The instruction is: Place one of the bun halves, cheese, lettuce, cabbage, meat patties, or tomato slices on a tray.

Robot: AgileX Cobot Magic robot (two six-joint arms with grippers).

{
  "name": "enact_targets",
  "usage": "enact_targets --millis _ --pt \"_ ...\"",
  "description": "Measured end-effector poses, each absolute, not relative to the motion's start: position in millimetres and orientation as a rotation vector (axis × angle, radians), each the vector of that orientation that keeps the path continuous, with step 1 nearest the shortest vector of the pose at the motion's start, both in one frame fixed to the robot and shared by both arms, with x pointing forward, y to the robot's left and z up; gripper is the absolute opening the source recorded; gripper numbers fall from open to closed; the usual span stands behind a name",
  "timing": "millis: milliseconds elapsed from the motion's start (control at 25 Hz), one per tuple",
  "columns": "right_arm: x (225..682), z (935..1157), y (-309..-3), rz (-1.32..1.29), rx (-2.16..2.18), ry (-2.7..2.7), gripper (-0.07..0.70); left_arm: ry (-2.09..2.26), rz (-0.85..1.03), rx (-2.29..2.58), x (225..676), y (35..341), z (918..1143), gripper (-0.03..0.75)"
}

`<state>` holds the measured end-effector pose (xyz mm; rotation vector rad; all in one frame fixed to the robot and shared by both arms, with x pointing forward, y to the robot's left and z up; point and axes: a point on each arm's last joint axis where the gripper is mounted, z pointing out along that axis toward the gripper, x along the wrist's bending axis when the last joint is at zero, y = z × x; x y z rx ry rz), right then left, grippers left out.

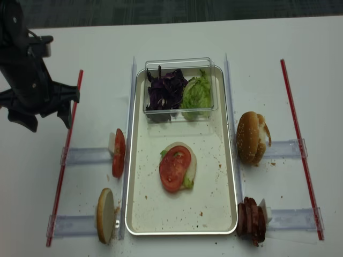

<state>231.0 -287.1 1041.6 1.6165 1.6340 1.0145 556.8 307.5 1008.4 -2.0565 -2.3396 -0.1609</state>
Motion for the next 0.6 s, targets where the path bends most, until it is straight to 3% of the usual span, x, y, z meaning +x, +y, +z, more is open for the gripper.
enact_targets --millis 320,600 --pt "231 1042 -287 1.014 1.617 1.634 0.427 -2.314 -0.118 -2.037 549 308 1009 0.535" --pt "231 1042 -287 1.014 1.617 1.634 0.427 -2.283 -0.116 -2.03 493 310 1002 0.535"
